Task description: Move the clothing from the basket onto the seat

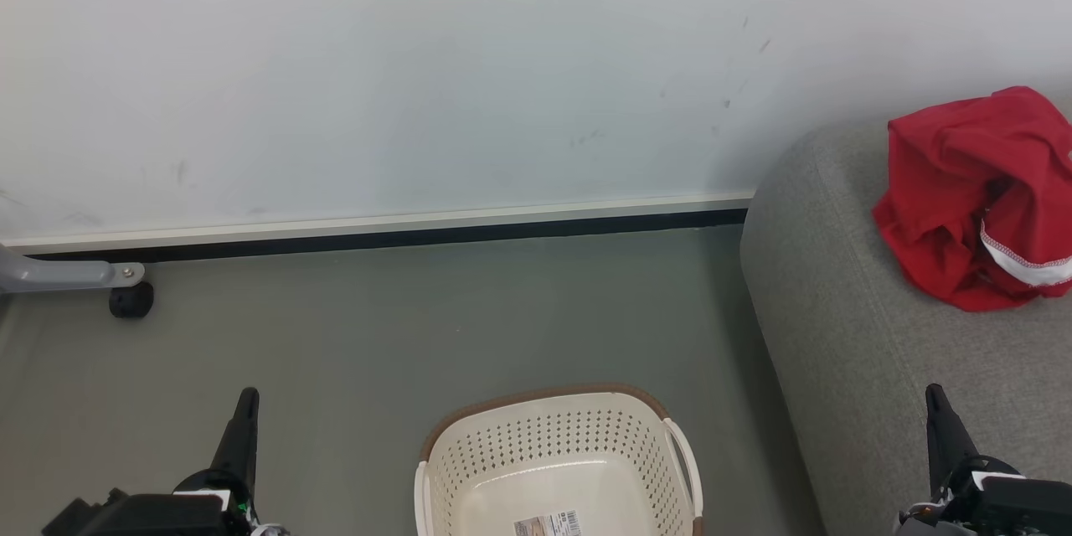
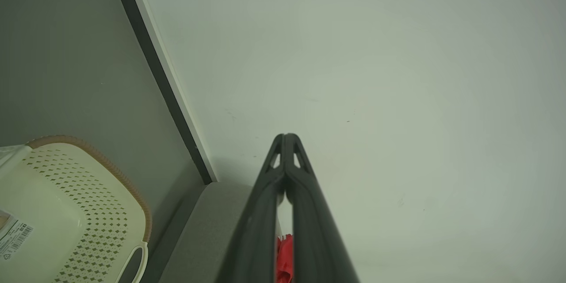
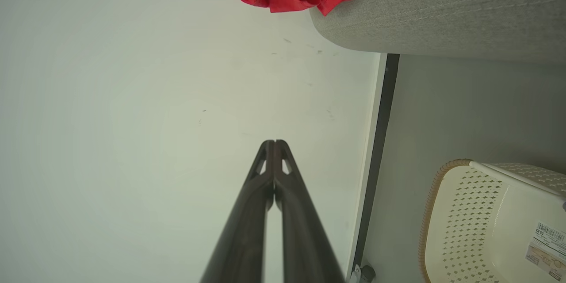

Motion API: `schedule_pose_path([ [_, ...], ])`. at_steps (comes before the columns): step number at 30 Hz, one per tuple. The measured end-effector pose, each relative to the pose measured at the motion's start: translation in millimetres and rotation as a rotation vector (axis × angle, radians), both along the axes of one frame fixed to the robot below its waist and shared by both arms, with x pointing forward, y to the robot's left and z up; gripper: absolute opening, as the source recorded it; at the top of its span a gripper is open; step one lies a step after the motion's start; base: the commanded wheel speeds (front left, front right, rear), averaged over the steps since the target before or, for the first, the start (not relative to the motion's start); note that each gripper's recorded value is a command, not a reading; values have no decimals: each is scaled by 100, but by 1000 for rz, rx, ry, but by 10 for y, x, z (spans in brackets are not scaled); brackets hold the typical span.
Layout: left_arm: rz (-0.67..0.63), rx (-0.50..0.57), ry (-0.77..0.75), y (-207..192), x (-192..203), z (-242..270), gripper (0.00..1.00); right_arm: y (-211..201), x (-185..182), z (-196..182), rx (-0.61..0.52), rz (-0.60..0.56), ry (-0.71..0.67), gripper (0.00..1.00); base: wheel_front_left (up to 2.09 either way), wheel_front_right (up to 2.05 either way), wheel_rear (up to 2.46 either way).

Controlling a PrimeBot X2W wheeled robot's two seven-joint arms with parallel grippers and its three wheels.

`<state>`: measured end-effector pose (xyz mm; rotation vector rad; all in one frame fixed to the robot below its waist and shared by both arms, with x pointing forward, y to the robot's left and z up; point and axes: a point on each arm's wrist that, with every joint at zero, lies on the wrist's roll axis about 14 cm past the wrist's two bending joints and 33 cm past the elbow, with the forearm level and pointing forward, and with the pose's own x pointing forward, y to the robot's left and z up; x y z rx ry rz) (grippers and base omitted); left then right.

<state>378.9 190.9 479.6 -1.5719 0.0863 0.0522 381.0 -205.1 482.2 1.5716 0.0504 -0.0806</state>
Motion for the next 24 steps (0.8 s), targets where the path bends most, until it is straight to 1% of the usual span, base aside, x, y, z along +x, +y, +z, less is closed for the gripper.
schedule_pose_path([
  [24, 0, -1, 0, -1, 0, -1, 0, 1, 0, 0, 0, 0, 0, 0, 0, 0, 0],
])
